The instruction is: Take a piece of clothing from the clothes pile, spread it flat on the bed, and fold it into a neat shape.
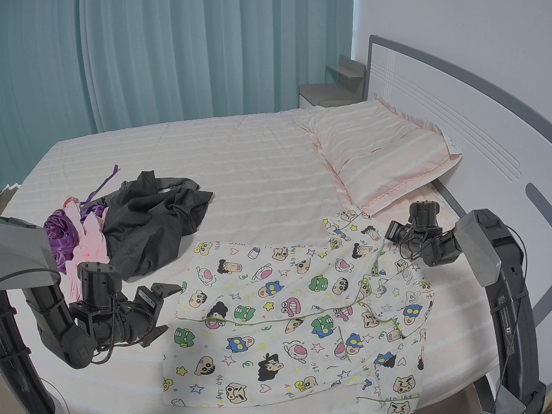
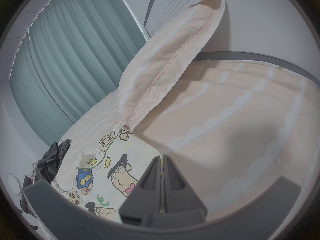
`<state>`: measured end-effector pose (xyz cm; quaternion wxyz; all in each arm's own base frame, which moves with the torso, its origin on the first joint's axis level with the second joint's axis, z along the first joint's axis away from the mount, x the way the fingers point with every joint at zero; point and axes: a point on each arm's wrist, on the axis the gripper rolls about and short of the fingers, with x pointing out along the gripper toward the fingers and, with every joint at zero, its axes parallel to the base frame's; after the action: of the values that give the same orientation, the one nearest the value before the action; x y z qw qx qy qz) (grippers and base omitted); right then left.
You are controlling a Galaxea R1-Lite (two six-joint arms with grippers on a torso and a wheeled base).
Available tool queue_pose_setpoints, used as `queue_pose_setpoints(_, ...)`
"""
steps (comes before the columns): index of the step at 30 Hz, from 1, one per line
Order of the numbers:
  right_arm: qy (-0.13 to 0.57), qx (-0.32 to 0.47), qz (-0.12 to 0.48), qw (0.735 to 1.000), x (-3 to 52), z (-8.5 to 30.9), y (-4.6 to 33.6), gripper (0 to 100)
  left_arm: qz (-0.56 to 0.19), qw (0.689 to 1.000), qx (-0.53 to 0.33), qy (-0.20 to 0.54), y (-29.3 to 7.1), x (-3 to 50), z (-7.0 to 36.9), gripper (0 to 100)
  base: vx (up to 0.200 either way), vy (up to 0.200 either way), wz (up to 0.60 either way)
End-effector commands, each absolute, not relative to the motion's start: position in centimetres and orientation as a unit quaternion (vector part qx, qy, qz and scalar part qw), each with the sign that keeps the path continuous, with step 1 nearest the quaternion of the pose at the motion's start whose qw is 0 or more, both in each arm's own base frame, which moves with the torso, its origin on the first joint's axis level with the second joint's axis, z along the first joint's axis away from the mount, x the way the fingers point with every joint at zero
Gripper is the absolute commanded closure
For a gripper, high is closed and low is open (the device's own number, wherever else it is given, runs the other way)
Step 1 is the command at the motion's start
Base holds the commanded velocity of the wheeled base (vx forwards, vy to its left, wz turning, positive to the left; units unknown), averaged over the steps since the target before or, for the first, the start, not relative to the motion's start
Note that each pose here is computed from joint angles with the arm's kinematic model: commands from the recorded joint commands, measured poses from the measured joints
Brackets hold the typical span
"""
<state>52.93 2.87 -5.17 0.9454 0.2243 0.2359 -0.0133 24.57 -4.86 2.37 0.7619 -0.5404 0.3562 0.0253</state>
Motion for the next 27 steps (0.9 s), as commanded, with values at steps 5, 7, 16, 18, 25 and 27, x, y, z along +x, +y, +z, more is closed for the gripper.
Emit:
queue_pose_setpoints(5,0.236,0.228,-0.019,0.944,52.9,-4.8,2.4,0,0.025,0.762,-0.541,0.356,-4.9,24.6,2.4,0,0.0,0.0,0.0)
queue_pose_setpoints(7,0.233,0.237,-0.022,0.943,52.8,-4.5,2.4,0,0.025,0.762,-0.541,0.356,-4.9,24.6,2.4,0,0.0,0.0,0.0)
queue_pose_setpoints(16,0.242,0.26,-0.036,0.934,49.6,-0.4,2.3,0,0.025,0.762,-0.54,0.357,-4.9,24.4,2.4,0,0.0,0.0,0.0)
queue_pose_setpoints(18,0.236,0.259,-0.041,0.936,48.5,0.4,2.5,0,0.024,0.762,-0.54,0.356,-4.9,24.4,2.4,0,0.0,0.0,0.0)
queue_pose_setpoints(25,0.228,0.287,-0.052,0.929,43.0,1.0,4.8,0,0.024,0.763,-0.54,0.355,-4.9,24.2,2.4,0,0.0,0.0,0.0)
queue_pose_setpoints(27,0.23,0.289,-0.05,0.928,42.3,1.0,5.0,0,0.024,0.763,-0.54,0.355,-4.9,24.2,2.4,0,0.0,0.0,0.0)
